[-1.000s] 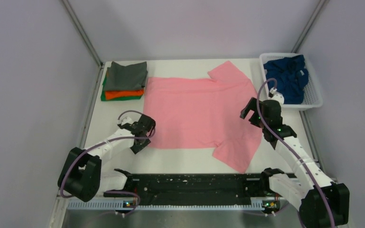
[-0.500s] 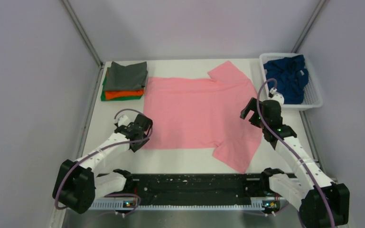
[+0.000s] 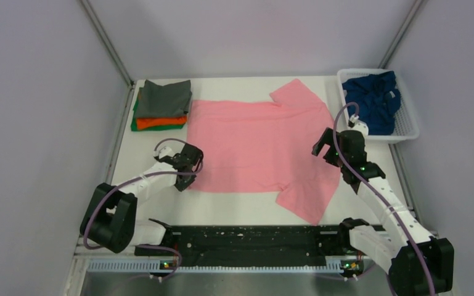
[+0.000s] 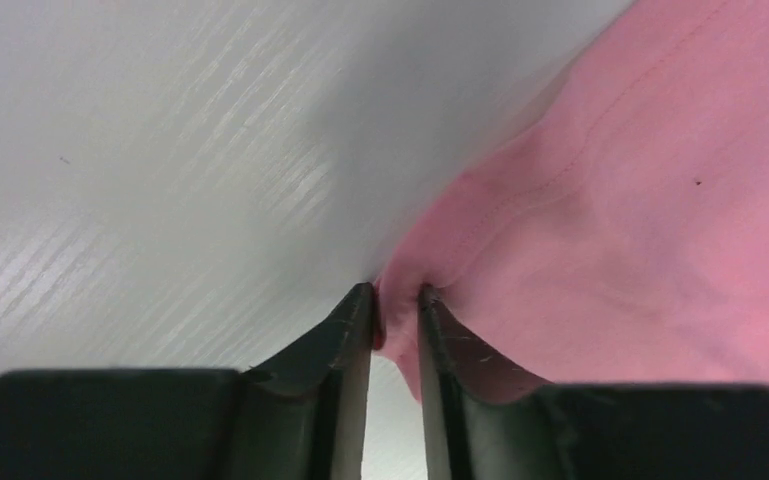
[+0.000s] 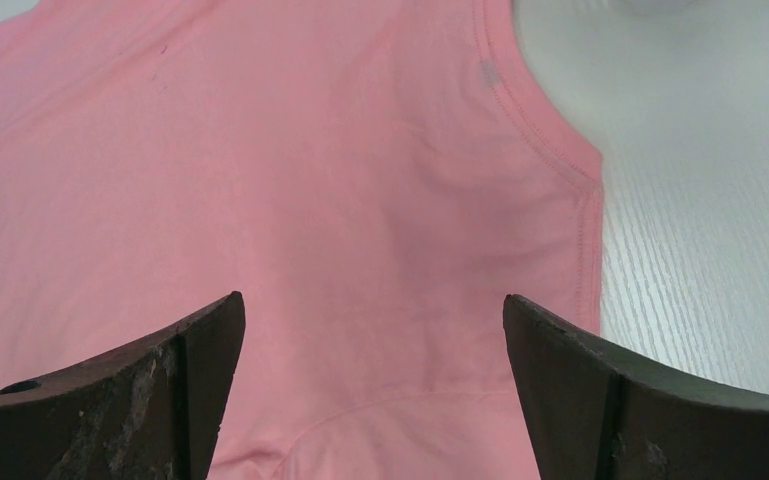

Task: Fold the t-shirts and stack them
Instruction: Grab the side of the flattened tshirt closest away from the robot with both arms

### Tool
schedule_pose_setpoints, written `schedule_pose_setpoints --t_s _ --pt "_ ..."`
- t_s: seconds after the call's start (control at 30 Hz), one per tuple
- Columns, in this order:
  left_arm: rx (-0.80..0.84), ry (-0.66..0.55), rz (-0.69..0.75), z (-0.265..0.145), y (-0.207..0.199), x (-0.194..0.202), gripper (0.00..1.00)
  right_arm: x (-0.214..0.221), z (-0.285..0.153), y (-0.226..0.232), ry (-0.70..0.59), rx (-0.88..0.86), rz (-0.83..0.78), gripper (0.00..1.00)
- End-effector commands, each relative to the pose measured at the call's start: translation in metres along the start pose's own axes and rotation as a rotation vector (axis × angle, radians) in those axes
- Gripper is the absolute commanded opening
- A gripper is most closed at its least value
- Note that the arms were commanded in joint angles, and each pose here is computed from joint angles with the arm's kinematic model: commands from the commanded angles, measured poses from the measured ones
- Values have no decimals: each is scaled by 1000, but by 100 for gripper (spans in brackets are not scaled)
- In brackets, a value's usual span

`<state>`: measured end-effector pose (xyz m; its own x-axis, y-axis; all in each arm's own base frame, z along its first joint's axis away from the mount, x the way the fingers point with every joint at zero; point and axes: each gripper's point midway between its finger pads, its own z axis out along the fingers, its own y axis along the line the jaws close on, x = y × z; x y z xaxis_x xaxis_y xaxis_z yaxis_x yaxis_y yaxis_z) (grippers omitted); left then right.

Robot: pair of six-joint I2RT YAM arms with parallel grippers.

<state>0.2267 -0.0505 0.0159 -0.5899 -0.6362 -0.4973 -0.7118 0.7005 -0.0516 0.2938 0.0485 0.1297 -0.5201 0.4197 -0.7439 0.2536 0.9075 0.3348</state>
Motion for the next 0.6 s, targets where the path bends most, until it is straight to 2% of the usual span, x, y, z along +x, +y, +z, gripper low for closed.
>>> schedule_pose_setpoints --t_s 0.0,0.13,0.37,0.47,0.57 --pt "-35 52 10 10 8 15 19 -15 -5 9 -36 -17 -11 99" --pt "-46 53 18 10 10 15 0 -14 -6 8 -30 -13 -16 99" --pt "-29 32 38 1 12 7 0 -2 -16 5 28 9 -47 99" --pt "-8 17 33 -6 14 3 0 18 -28 14 113 -4 -117 98" --pt "9 -12 19 -12 18 -2 0 58 -46 23 258 -30 -240 98"
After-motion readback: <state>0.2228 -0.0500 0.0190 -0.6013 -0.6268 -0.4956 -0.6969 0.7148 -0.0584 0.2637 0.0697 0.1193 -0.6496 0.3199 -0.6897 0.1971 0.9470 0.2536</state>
